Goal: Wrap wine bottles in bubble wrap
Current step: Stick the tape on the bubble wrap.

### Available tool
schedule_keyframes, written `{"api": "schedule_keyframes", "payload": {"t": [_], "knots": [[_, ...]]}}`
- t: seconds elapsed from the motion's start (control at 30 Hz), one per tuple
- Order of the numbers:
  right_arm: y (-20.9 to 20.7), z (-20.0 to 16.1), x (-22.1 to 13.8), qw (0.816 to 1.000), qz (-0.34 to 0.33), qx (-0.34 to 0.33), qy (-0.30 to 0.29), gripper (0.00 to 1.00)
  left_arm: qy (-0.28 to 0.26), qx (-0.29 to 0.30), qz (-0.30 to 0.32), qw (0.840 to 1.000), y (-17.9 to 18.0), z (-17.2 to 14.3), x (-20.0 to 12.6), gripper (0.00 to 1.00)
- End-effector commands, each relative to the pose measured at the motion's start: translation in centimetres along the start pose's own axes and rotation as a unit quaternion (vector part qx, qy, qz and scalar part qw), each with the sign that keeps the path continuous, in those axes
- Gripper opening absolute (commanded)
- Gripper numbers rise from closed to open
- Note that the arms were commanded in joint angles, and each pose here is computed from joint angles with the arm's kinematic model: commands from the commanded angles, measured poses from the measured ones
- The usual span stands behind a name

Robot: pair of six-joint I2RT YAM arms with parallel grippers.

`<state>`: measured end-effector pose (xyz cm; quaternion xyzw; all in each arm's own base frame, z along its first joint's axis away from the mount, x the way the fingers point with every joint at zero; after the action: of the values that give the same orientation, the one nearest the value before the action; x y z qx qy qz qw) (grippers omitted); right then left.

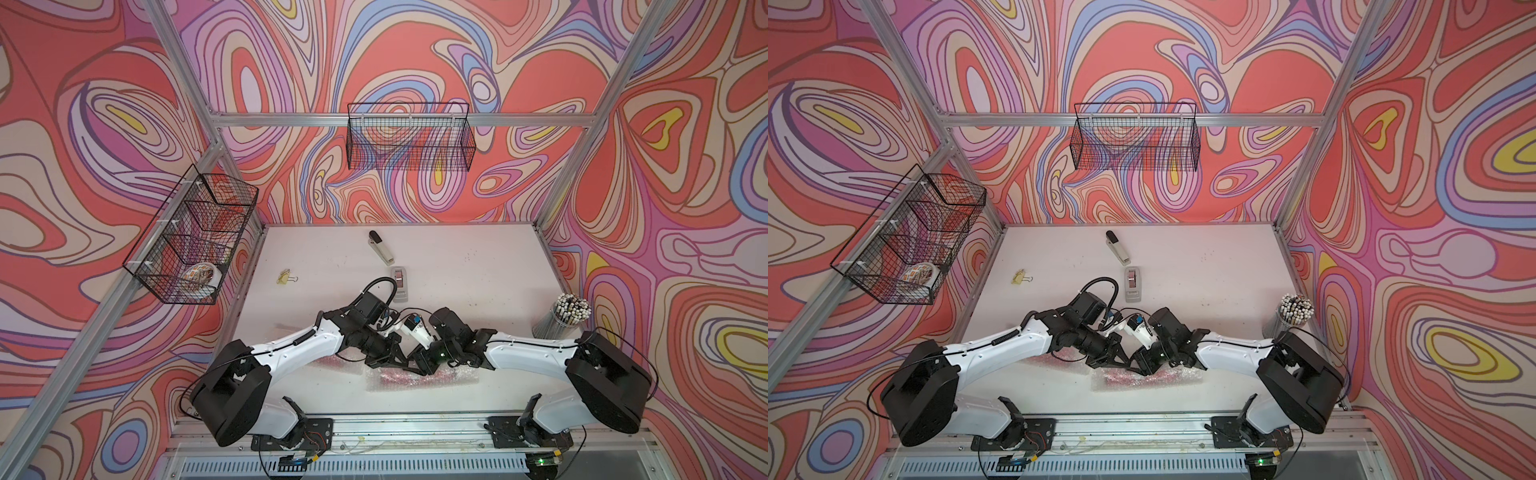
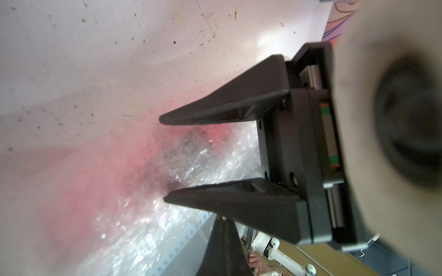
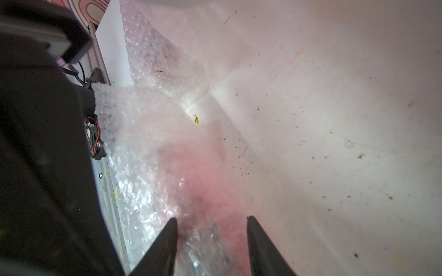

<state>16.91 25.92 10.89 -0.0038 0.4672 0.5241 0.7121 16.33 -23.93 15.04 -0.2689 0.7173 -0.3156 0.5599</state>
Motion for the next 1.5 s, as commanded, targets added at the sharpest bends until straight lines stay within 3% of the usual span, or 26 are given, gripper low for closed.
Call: {"api": "schedule_keyframes", "payload": {"t": [0.0,0.6,1.1,1.47], "knots": [[-0.7,-2.4,0.6,0.998,-0.013,0.024,0.052,0.48,0.006,-0.006,0.008,1.000,0.8,0.0,0.7,0.02],[-0.6,-2.3,0.4,0.998,-0.017,0.025,0.050,0.47,0.042,-0.025,0.052,0.997,3.2,-1.9,2.5,0.01],[-0.8,-2.4,0.5,0.998,-0.022,0.028,0.054,0.49,0.003,-0.004,0.148,0.989,5.6,-2.1,2.8,0.00],[-0.6,-1.2,-0.3,0.998,0.001,0.061,0.015,0.57,-0.029,0.020,0.152,0.988,5.6,-1.9,2.8,0.01]]}}
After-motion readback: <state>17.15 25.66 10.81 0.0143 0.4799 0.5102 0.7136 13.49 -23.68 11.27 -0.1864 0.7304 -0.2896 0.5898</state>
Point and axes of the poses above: each gripper's point midway between its finger pads, its own x axis out along the fingers, its own y axis along the line the jaws close on, z = x × y, the point moved 7 cm from there along -x, back along the fingers, and after that the axes turned 3 degrees about -x, right-handed, at the moved point
